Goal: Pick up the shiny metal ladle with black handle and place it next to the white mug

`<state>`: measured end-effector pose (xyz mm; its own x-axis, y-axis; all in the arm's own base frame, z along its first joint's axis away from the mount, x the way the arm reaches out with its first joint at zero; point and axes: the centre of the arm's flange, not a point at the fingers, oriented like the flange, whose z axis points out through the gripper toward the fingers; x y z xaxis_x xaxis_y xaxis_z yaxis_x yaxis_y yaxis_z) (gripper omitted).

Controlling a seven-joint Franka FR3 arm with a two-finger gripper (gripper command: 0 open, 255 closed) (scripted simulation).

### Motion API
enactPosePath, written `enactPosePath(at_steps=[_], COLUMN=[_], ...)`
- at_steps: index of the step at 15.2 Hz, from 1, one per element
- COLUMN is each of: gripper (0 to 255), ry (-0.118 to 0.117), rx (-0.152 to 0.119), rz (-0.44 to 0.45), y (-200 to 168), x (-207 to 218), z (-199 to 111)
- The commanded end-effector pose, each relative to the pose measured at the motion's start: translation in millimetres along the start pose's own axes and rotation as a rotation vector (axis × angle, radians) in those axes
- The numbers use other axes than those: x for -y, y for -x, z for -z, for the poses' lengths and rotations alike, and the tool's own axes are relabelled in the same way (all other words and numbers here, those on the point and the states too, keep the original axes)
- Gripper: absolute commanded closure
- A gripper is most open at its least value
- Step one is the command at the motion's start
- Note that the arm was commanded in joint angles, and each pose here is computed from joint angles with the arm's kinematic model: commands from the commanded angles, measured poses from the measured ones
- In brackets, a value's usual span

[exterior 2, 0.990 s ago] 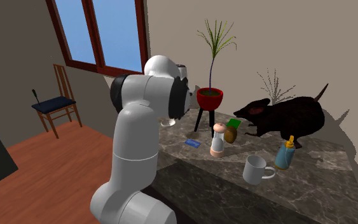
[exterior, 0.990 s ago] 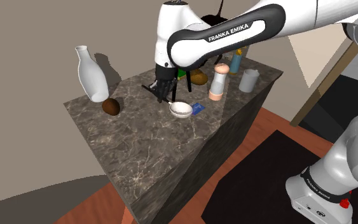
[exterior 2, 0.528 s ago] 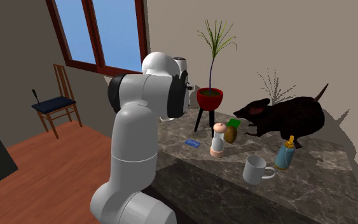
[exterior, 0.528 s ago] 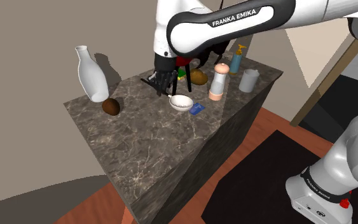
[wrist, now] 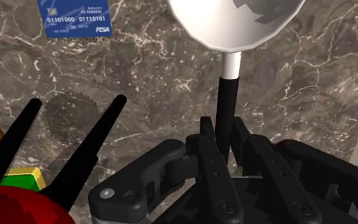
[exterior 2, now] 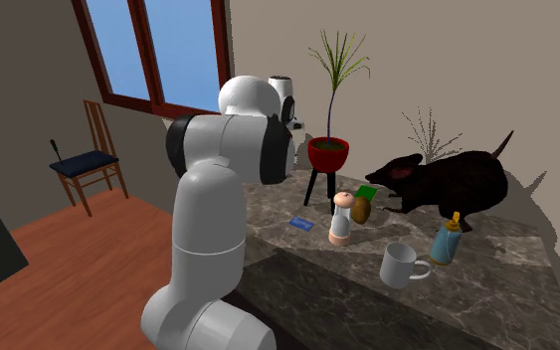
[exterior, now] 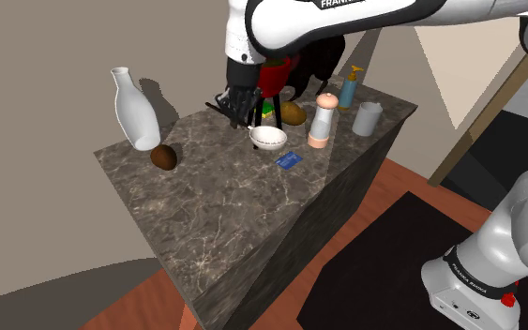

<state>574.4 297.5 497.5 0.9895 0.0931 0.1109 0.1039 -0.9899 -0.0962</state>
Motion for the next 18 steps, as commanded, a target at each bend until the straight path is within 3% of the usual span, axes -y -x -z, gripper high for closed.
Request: enactPosePath(at_steps=[1,18], gripper=[255,255], ry=[0.000,0.000], rx=[0.000,0.000], rz=[0.000,0.000], y=[-1,18], x=[1,-208], z=[10,33])
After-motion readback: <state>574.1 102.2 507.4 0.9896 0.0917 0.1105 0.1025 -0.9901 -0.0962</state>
